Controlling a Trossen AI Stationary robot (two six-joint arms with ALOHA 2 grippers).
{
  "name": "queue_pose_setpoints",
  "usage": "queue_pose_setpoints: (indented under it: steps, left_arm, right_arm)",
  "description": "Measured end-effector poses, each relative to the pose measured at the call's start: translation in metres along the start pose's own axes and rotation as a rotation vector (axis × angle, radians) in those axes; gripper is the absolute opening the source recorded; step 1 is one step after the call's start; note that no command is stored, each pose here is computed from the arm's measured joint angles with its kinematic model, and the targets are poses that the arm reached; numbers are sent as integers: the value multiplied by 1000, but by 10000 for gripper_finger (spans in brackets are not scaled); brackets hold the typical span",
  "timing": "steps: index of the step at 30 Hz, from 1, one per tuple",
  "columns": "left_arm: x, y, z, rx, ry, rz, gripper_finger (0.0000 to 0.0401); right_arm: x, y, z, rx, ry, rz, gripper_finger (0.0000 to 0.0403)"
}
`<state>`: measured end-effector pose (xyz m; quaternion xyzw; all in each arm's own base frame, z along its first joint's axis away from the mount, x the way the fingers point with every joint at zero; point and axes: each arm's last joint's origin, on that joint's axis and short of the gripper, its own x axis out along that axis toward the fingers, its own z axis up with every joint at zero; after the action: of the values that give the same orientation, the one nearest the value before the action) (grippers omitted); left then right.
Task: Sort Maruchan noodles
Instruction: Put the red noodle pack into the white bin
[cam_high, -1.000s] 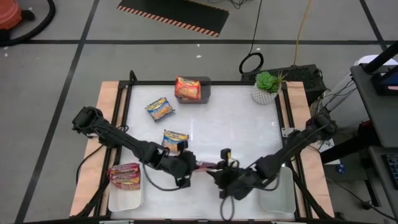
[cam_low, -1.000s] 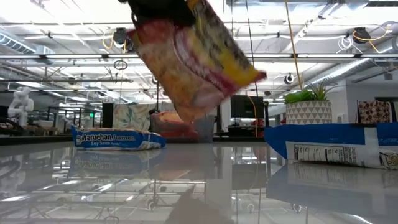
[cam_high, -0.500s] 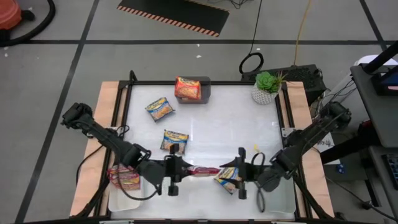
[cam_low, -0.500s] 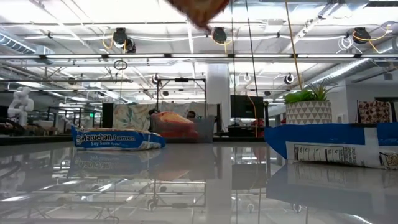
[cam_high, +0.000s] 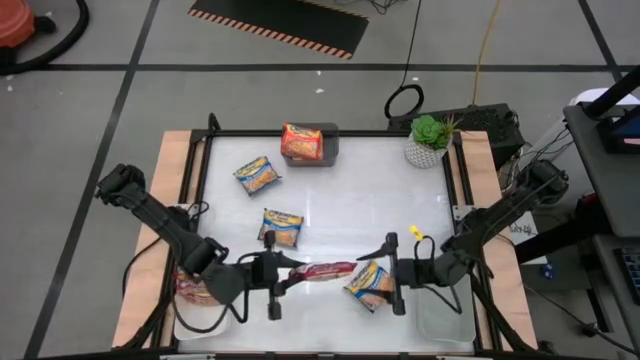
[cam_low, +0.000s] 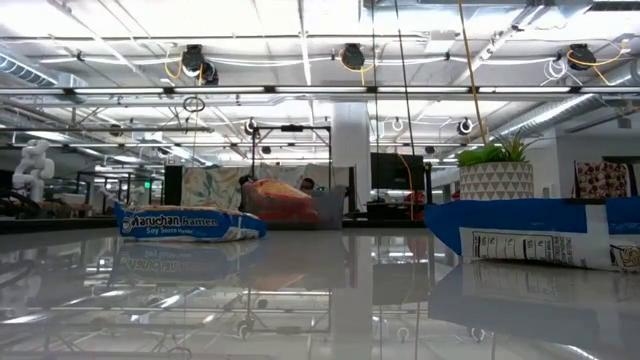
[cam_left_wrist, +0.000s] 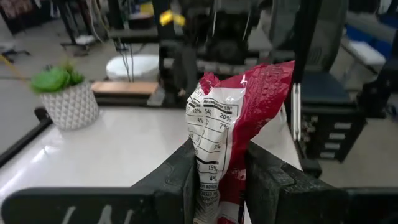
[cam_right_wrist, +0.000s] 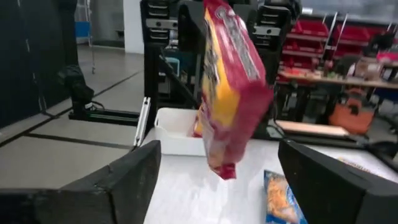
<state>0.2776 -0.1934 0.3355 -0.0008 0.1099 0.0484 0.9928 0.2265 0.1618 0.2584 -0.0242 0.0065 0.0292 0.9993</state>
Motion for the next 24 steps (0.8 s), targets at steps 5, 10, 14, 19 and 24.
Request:
queue_pose_setpoints:
  steps: [5,10,14,19,24]
  left_arm:
    - [-3,-8,8,-4,-91,-29,104]
    - [11,-19,3,14,-153,-5,104]
    - [24,-28,-3,41,-206,-1,104]
    - [27,-31,-3,45,-245,19,104]
    - [29,-28,-3,25,-242,30,104]
  right_arm:
    - [2,0,2,3,-56,21,324]
    - [12,1,1,63,-148,70,324]
    - [20,1,-5,88,-171,86,324]
    - [25,-2,-9,88,-162,83,324]
    - [26,-5,-8,96,-176,70,303]
